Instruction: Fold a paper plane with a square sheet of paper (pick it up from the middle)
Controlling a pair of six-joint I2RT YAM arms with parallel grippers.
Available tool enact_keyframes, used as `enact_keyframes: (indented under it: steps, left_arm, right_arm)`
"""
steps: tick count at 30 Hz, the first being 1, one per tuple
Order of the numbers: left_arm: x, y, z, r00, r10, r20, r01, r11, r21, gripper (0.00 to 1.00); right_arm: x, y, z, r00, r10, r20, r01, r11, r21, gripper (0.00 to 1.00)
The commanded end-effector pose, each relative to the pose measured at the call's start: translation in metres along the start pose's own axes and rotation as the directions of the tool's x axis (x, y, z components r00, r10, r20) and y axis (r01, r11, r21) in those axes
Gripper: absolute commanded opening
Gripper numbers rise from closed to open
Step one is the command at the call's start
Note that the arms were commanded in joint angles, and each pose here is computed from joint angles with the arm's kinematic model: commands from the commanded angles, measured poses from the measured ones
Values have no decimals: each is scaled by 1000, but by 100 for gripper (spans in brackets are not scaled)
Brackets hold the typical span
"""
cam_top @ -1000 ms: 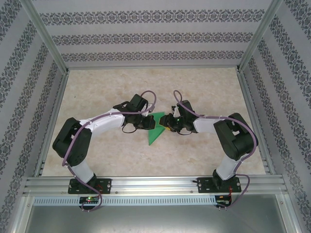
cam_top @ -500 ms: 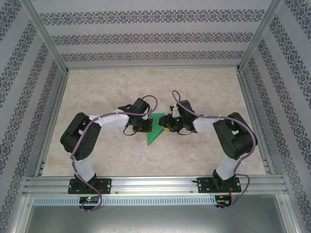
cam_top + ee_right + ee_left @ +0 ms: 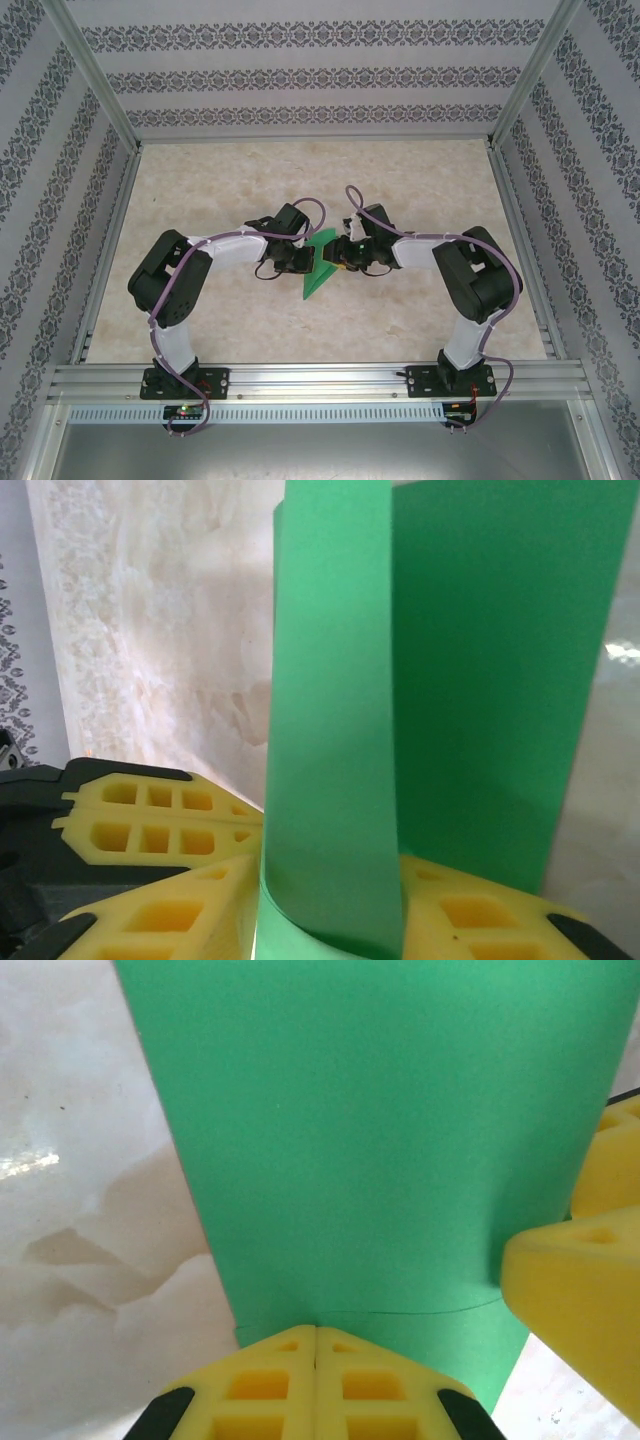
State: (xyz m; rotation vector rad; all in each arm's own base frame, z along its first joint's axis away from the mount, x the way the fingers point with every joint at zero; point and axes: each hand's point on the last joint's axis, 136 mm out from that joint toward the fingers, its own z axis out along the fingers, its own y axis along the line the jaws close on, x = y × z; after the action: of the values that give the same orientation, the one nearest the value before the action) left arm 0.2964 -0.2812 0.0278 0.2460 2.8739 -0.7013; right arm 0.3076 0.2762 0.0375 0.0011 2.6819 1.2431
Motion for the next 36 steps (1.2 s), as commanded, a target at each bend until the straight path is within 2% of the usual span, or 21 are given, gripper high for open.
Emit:
enact_keyframes:
  steps: [1, 3, 6, 13, 16, 18, 23, 30, 33, 36]
  left_arm:
    - [-1, -3, 0, 1000, 22, 15, -22, 1000, 1, 4]
    - [2, -2, 2, 1000, 23, 8, -23, 1000, 2, 4]
    - [4, -1, 5, 1000, 20, 1, -20, 1000, 1, 4]
    - [3, -1, 5, 1000, 21, -1, -21, 1000, 4, 4]
    - [4, -1, 6, 1000, 21, -3, -21, 1000, 3, 4]
    - [4, -1, 6, 1000, 20, -4, -20, 1000, 4, 4]
    - [3, 0, 6, 1000, 18, 0, -18, 1000, 3, 4]
    - [0, -4, 0, 1000, 25, 17, -25, 1000, 13, 5]
    - [-2, -10, -10, 998, 39, 49, -41, 998, 38, 12]
    - [0, -16, -21, 996, 50, 77, -55, 997, 63, 19]
  right_arm:
    - [-5, 2, -12, 998, -17, 53, 17, 1000, -1, 41]
    - [-10, 8, -20, 997, -11, 82, 14, 999, -31, 44]
    - [-10, 23, -17, 998, -5, 64, 12, 994, -108, 44]
    - [-15, 20, -10, 996, 6, 90, 3, 996, -94, 45]
    - [-9, 25, -5, 999, -29, 38, 33, 992, -118, 45]
    - [-2, 19, 0, 999, -52, -1, 52, 995, -88, 41]
    - [4, 15, 4, 997, -77, -31, 74, 995, -74, 39]
    - [4, 8, 7, 997, -64, -53, 62, 998, -28, 20]
    - [5, 5, 7, 997, -52, -49, 52, 999, -4, 11]
    - [4, 2, 6, 999, -26, -37, 26, 999, 18, 8]
